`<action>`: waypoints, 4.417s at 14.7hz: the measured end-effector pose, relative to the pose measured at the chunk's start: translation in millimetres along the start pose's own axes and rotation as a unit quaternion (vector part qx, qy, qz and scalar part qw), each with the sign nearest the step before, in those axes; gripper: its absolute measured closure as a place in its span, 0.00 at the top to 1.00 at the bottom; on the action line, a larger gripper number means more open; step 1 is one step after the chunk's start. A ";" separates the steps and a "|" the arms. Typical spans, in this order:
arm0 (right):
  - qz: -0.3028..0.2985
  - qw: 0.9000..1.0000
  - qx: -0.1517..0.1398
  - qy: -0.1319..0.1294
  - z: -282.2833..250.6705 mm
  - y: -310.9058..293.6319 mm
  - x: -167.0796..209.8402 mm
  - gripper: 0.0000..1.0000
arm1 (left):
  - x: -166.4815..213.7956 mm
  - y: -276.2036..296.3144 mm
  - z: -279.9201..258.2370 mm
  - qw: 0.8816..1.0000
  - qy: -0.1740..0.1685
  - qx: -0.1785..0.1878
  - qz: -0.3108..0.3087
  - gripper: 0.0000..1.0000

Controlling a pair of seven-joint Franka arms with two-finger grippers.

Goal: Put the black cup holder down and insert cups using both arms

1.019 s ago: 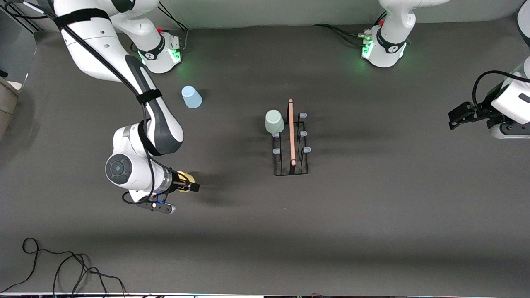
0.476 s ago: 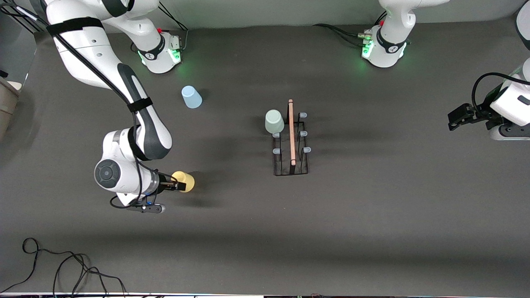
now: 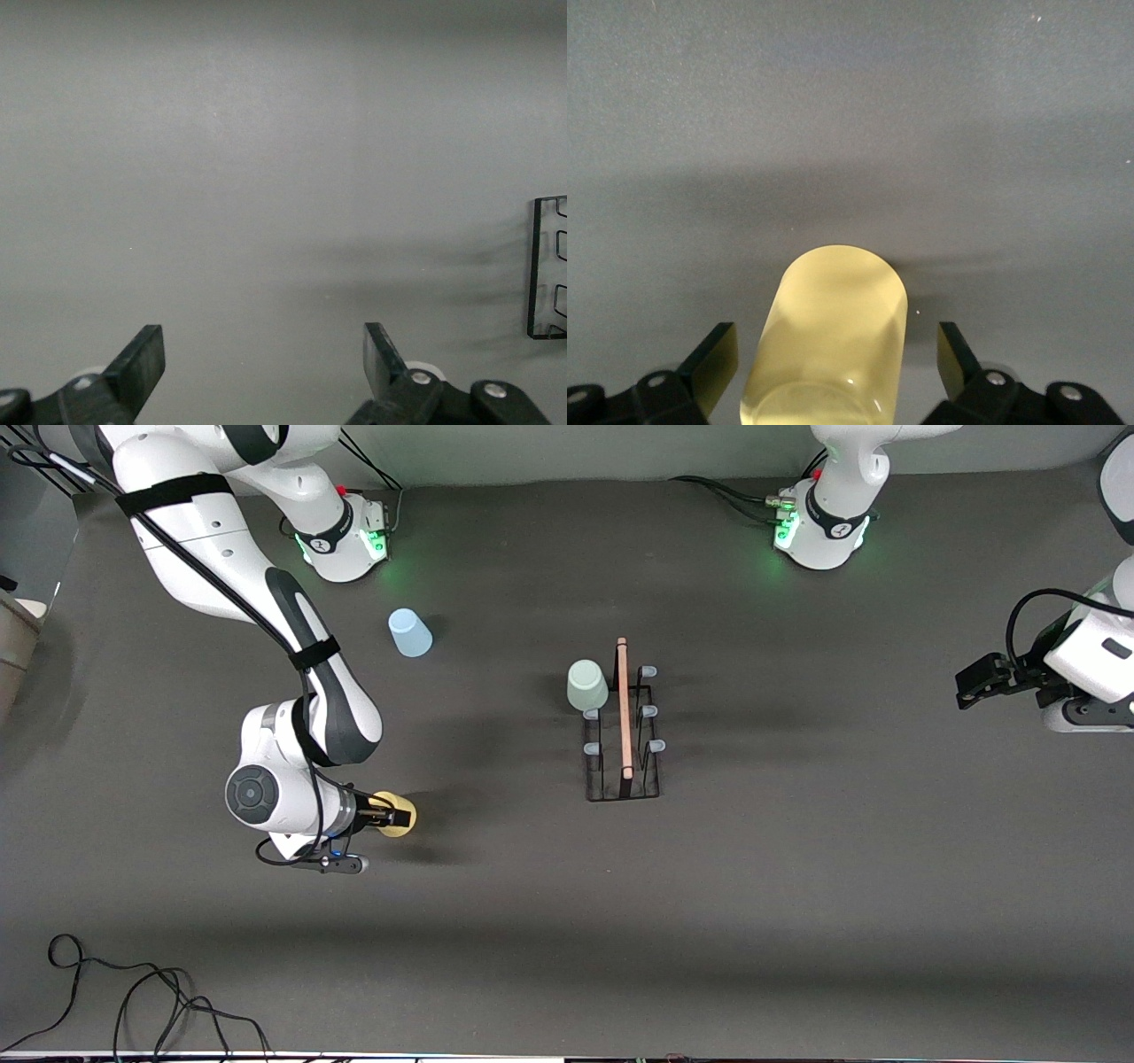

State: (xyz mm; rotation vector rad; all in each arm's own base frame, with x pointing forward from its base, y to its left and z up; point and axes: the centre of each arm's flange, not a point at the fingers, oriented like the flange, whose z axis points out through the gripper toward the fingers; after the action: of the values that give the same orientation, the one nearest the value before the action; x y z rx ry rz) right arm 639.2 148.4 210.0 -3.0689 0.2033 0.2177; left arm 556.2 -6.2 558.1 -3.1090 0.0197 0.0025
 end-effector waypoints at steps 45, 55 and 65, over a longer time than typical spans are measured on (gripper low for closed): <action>0.164 0.983 0.054 0.064 -119.6 -327.0 -148.9 1.00 | 22.4 -4.5 -44.8 1.000 0.013 -0.001 0.000 1.00; 0.004 1.000 -0.007 -0.018 -362.6 -68.5 -122.3 1.00 | 22.6 -4.7 -45.4 1.000 0.014 -0.001 0.000 1.00; -0.059 0.996 -0.068 0.019 -389.6 86.8 -97.7 1.00 | 22.7 -2.1 -45.4 1.000 0.014 -0.002 -0.006 1.00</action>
State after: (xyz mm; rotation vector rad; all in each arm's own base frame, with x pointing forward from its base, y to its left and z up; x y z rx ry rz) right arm 584.8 48.7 604.9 -3.2093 0.0086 0.1736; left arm 579.0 -5.9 603.5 -3.1137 0.0025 -0.0426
